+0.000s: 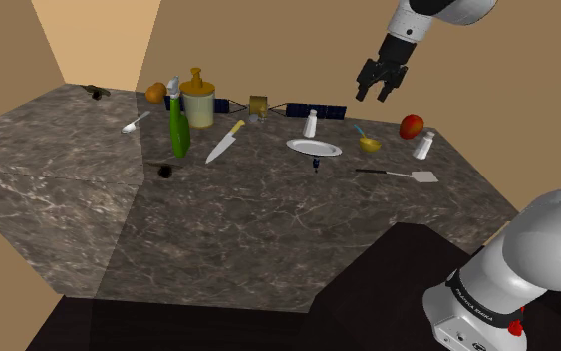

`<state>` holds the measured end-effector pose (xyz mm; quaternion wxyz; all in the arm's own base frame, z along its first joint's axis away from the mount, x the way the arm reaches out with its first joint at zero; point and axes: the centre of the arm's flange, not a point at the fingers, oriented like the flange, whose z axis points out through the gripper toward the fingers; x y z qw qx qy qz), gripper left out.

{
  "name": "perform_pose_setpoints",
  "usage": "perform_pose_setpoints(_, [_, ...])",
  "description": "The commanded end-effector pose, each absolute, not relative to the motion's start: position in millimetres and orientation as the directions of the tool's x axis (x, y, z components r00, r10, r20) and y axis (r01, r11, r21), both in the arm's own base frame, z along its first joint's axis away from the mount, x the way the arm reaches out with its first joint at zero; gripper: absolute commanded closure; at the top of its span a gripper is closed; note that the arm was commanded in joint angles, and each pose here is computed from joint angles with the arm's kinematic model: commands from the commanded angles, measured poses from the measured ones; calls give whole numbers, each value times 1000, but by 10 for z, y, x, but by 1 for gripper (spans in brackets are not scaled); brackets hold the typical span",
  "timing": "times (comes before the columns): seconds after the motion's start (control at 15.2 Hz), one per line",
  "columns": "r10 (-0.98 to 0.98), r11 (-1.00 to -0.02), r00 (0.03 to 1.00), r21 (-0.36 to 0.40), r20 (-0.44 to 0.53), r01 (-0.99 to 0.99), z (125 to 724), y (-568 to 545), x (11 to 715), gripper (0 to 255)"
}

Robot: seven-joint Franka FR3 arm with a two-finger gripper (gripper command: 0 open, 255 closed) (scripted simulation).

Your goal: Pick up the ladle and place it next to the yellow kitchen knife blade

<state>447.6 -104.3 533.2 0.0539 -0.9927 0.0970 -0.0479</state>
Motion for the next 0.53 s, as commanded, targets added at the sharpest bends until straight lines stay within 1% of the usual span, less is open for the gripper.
perform_pose_setpoints(0.0, [-238,-966,968,-123,73,-228,5182,-1240,4583,0])
perform_pose_setpoints(0.46, [-372,-921,928,-142,31,-364,4648,-1926,4979,0])
